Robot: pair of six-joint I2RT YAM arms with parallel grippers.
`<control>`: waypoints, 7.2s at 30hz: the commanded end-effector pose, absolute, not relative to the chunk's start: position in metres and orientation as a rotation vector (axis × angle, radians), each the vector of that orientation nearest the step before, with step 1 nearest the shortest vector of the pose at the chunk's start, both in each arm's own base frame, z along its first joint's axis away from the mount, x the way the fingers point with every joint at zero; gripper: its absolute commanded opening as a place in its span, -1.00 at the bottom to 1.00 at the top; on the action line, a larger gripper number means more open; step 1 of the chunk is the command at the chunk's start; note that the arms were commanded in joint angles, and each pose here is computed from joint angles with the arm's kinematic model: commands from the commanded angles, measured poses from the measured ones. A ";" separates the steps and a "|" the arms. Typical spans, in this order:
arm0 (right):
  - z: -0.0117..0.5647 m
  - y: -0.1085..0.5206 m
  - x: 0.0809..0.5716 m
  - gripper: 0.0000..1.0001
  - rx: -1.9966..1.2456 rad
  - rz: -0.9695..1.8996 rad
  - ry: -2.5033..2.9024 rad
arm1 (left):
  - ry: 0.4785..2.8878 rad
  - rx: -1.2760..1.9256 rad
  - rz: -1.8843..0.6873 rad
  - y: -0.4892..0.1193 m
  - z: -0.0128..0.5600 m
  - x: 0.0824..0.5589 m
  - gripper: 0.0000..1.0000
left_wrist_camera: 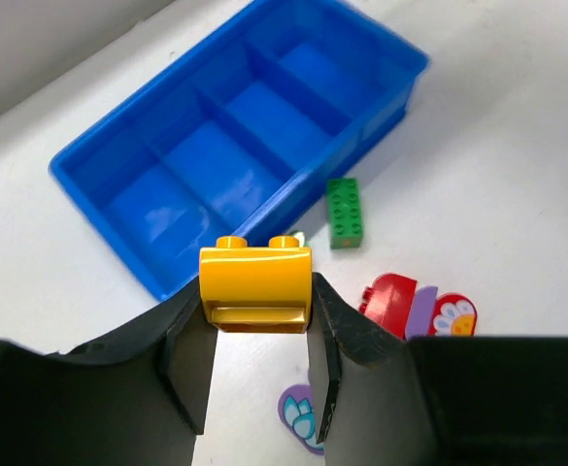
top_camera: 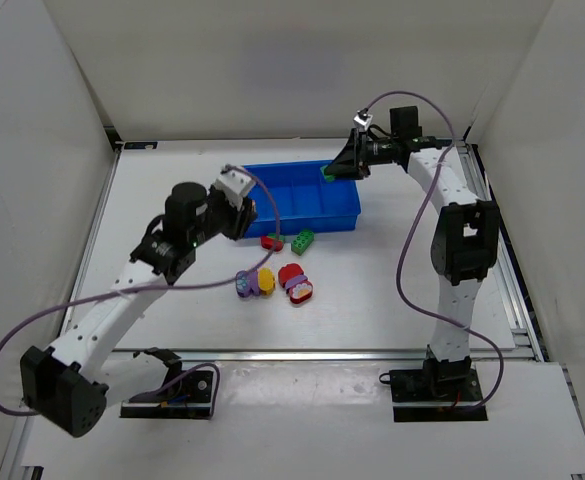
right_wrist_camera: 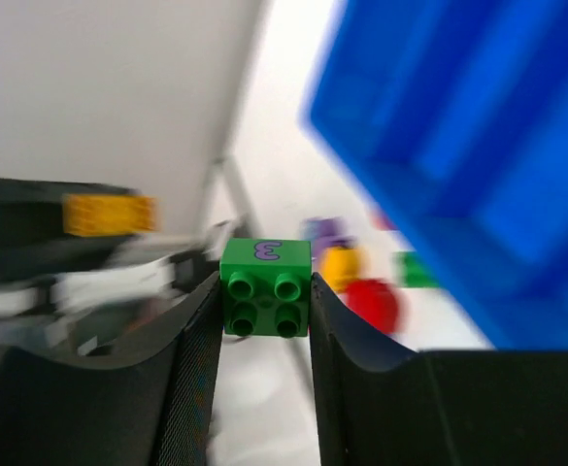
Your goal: Sort the legos into containers by color
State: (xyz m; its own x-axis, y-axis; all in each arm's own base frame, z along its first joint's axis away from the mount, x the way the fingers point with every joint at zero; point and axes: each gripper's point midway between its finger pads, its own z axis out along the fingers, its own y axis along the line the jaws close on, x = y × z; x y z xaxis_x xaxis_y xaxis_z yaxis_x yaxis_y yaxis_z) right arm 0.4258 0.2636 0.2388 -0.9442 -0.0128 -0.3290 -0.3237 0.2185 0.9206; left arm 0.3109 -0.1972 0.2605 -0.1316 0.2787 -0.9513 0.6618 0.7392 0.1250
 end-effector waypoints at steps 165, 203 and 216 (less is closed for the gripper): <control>0.243 0.324 0.356 -0.66 -1.366 1.330 1.735 | 1.912 0.542 -1.056 -0.151 0.245 0.311 0.50; 0.301 0.381 0.360 -0.67 -0.951 2.057 1.840 | 1.680 0.564 -1.546 -0.221 0.306 0.337 0.53; 0.306 0.389 0.349 -0.67 -0.985 2.075 1.829 | 1.680 0.516 -1.496 -0.221 0.299 0.353 0.51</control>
State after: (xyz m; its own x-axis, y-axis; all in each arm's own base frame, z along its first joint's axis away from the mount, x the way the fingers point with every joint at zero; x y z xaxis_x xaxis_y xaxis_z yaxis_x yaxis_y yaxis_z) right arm 0.3565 0.3860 0.2858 -0.8118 -0.2676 -0.5189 -0.4951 -0.1556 0.8548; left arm 0.3474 -0.2184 0.2835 -0.6424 -0.1947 -0.7412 0.7117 0.2072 -0.6712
